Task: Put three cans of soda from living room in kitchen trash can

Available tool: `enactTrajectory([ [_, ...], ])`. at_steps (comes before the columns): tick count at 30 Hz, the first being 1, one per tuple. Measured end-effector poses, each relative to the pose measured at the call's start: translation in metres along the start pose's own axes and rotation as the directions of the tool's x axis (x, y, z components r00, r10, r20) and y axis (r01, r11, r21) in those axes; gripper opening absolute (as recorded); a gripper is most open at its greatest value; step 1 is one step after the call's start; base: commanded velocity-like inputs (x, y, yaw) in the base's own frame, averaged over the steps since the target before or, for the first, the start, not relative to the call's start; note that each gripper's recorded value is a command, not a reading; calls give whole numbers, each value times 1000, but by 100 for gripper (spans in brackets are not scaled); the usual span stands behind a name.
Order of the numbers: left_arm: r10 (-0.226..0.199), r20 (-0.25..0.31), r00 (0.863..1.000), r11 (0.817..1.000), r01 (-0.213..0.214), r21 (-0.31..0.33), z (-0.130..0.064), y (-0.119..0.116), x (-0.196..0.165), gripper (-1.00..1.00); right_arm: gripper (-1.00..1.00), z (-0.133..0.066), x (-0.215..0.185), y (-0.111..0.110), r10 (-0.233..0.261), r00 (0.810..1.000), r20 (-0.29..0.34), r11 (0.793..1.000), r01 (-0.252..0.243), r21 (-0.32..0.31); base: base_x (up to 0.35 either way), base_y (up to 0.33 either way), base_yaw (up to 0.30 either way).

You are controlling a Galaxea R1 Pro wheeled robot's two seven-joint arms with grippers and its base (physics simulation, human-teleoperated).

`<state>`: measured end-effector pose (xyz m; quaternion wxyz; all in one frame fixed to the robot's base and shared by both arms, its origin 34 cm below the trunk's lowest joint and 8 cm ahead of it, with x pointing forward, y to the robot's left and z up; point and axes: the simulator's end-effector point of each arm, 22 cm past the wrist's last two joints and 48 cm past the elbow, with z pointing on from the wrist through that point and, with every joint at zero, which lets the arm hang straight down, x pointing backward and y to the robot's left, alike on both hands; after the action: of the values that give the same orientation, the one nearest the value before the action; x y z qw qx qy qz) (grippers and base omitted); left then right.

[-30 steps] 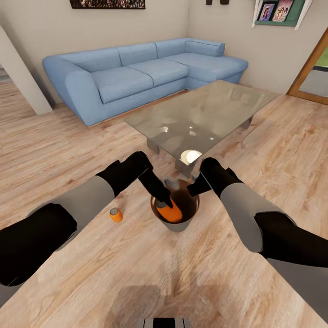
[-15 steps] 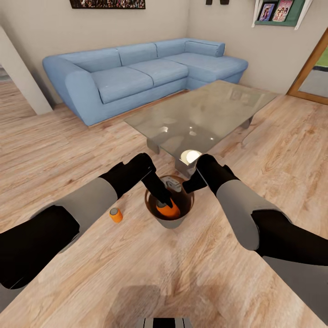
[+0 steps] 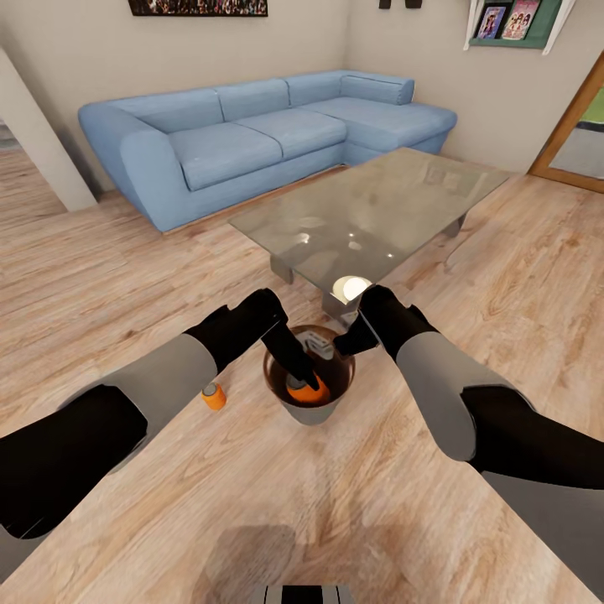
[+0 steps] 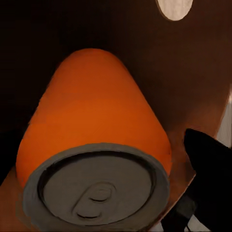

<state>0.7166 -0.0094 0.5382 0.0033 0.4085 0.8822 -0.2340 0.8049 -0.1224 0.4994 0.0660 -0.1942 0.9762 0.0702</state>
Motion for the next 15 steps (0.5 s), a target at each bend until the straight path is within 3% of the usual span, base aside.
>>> enactTrajectory([
  [2,-1,1,1000,1000,1,-4,0,1,0,100,-100,-5,-7,-1,3,1000,23,1000,-3,0,0,0,0],
  [15,-10,4,1000,1000,10,-14,-2,7,2,100,-100,-5,-7,-2,16,1000,24,1000,-16,-9,0,0,0],
])
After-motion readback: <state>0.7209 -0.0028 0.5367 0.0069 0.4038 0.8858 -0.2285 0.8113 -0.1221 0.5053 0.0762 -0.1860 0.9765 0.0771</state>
